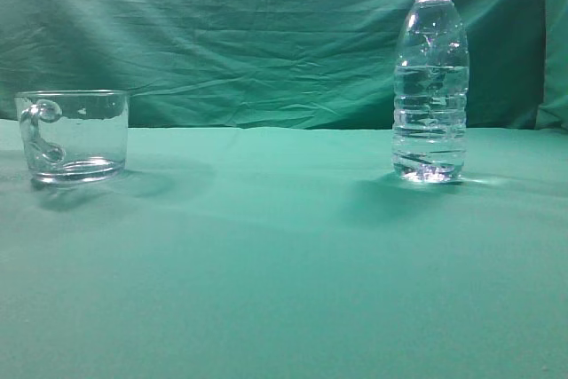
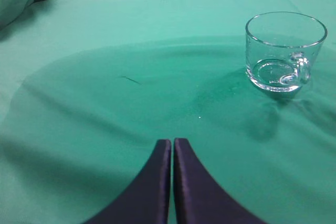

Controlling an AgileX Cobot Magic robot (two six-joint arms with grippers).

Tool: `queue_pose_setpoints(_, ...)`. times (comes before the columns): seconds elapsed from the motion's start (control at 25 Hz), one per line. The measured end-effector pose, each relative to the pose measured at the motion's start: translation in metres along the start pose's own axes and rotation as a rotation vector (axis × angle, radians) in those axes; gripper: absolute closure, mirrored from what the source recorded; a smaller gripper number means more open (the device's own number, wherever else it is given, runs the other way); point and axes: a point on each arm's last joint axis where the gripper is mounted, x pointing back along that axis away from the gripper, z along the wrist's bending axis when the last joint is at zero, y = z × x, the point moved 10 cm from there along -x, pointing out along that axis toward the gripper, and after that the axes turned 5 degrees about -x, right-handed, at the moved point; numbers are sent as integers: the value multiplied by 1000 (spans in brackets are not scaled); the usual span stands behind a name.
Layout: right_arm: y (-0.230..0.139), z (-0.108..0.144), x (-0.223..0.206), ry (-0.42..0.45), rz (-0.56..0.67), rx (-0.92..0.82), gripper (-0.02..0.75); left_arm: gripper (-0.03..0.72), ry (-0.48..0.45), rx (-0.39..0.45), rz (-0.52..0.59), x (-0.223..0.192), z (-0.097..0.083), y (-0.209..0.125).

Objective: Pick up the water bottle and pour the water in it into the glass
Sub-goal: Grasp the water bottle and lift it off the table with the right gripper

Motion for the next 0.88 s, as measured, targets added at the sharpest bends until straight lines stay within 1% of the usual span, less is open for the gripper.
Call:
queue_pose_setpoints(0.12,-6,-3,-9,-18,42,-43,738,688,0,0,0,0,0,0)
queue_pose_setpoints(0.4,-48,-15,-40,-91,267,-46,738,688,0,0,0,0,0,0)
queue_pose_setpoints(0.52,-61,-19,-52,-105,311,-26,738,688,0,0,0,0,0,0)
queue_pose_setpoints(0.56,-66,-16,-56,-86,329,4,738,688,0,0,0,0,0,0)
queue_pose_setpoints(0.6,-70,-10,-59,-48,339,52,738,688,0,0,0,0,0,0)
queue_pose_setpoints(0.72,-84,21,-70,113,355,207,738,688,0,0,0,0,0,0)
queue_pose_setpoints(0.8,-89,44,-76,215,335,243,738,688,0,0,0,0,0,0)
queue_pose_setpoints(0.88,-102,58,-82,275,345,257,738,688,0,0,0,0,0,0)
